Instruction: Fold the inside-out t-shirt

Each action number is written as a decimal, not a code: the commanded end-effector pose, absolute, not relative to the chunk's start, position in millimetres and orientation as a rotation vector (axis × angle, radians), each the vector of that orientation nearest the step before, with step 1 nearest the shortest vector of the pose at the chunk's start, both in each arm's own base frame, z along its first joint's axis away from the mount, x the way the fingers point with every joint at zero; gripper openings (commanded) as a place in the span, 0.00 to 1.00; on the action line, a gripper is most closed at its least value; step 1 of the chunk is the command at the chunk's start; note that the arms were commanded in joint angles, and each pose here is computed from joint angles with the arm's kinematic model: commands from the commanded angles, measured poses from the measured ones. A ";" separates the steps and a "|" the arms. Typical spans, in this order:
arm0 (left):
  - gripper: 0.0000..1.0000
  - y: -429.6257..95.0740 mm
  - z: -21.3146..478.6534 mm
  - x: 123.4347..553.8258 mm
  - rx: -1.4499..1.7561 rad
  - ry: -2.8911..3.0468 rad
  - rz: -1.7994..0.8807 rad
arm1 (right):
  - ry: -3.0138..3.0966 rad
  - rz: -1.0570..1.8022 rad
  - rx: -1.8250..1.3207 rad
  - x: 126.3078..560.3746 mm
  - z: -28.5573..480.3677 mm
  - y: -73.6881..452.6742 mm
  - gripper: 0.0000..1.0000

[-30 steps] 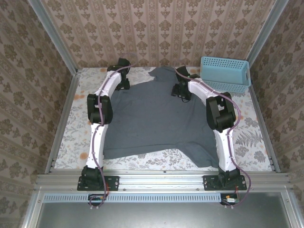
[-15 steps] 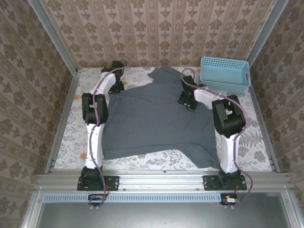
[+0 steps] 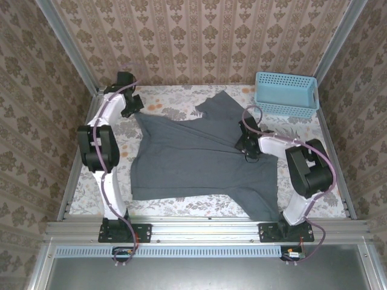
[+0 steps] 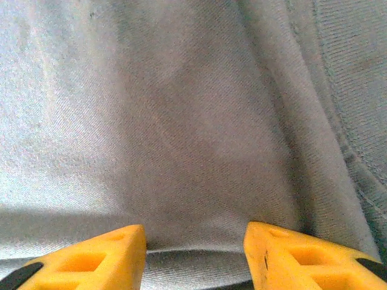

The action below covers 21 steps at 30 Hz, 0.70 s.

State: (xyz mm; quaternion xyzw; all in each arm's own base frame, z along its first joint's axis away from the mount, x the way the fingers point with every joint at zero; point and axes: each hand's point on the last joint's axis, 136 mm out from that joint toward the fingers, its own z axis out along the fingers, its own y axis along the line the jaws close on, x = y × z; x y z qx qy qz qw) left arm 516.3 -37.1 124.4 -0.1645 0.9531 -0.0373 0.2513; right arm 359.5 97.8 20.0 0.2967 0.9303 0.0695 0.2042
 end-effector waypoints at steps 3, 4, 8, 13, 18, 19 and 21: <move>0.00 -47.4 135.7 495.1 -0.533 2.499 -0.357 | 2.674 0.019 0.883 283.7 0.4 85.1 0.50; 0.00 -48.0 140.8 489.5 -0.540 2.474 -0.406 | 2.659 0.006 0.853 281.3 5.5 84.5 0.50; 0.00 -55.8 160.3 466.7 -0.519 2.410 -0.508 | 2.571 -0.059 0.654 302.4 52.0 82.2 0.53; 0.00 -71.7 156.6 430.8 -0.567 2.354 -0.667 | 2.476 -0.052 0.413 368.5 110.1 101.9 0.57; 0.00 -78.8 138.2 402.5 -0.576 2.371 -0.693 | 2.531 -0.002 0.308 449.1 116.4 129.2 0.59; 0.00 -78.8 136.8 398.9 -0.578 2.373 -0.695 | 2.548 -0.019 0.291 460.2 114.3 131.6 0.59; 0.00 -78.4 135.3 391.5 -0.584 2.370 -0.699 | 2.560 -0.054 0.251 491.5 107.6 137.3 0.59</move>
